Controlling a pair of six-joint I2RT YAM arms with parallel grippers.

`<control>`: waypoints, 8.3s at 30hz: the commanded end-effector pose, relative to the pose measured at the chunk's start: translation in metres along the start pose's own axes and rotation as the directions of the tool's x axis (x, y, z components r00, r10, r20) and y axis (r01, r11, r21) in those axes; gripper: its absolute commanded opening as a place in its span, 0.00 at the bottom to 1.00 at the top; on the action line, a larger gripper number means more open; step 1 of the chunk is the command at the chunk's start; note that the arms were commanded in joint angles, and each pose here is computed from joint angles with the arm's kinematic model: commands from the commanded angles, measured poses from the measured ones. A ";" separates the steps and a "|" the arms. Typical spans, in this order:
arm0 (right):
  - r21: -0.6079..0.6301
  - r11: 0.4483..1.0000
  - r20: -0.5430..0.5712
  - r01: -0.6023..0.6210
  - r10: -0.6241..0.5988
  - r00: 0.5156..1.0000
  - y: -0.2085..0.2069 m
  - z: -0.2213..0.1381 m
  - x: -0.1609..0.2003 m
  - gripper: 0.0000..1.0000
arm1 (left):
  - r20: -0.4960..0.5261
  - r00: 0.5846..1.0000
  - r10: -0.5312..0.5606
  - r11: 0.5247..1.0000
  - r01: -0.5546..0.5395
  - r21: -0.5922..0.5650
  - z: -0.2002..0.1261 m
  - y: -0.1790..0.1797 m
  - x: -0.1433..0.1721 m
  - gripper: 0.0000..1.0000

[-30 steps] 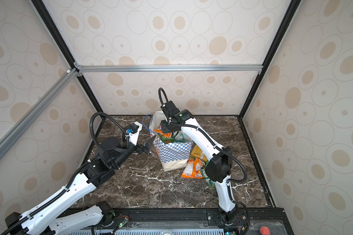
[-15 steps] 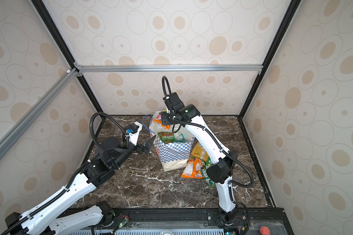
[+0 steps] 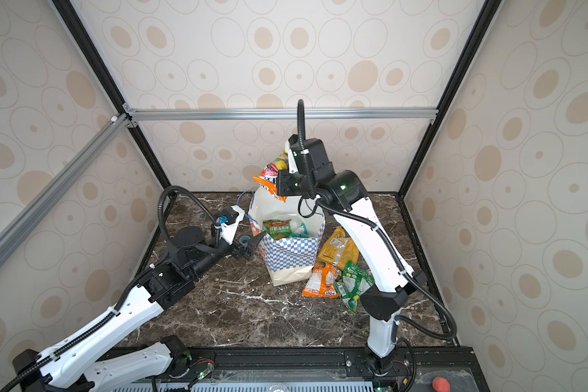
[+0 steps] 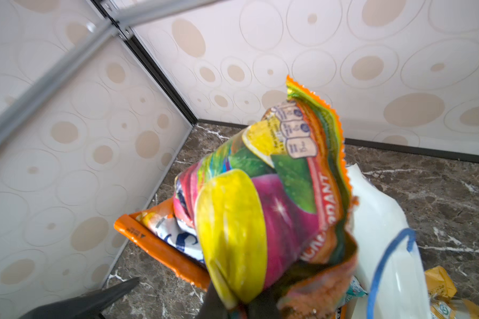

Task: Take the snacks out of the paper bag
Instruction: Place the snack at the bottom-center of the table, then pick up the snack from the paper bag.

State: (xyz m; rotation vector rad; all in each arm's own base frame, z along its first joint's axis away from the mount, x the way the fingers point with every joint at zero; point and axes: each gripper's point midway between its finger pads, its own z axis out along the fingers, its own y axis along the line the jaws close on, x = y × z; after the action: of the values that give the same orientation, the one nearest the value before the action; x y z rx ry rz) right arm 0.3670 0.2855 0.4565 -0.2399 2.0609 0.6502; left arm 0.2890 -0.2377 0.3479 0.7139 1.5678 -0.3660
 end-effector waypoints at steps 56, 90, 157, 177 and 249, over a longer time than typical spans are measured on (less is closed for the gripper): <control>0.128 0.938 -0.397 -0.323 0.347 0.850 -0.082 0.036 0.399 0.40 | -0.019 0.982 0.186 0.949 -0.175 0.264 -0.001 -0.097 0.003 0.98; 0.114 0.985 0.014 0.128 -0.130 0.991 -0.070 -0.140 0.151 1.00 | -0.302 0.910 -0.284 0.874 0.116 -0.472 0.178 0.040 -0.049 0.78; -0.026 0.991 -0.200 0.131 -0.133 0.971 -0.037 -0.104 0.173 1.00 | -0.841 0.411 -0.352 0.933 0.223 -0.282 0.195 -0.039 0.276 0.19; -0.043 0.993 -0.212 0.111 -0.118 0.970 -0.033 -0.097 0.178 1.00 | -0.925 0.231 -0.301 0.948 0.178 -0.264 0.160 -0.060 0.355 0.76; 0.053 0.997 -0.128 0.048 -0.041 0.991 -0.047 -0.095 0.158 1.00 | -0.338 0.893 -0.297 0.948 0.232 -0.218 0.123 0.025 -0.070 0.00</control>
State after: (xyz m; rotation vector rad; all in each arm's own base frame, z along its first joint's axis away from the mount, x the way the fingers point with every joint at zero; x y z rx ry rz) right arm 0.2297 0.2144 0.3416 -0.3419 2.2110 0.5510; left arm 0.4165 -0.3276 0.3382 0.4761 2.1710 -0.2885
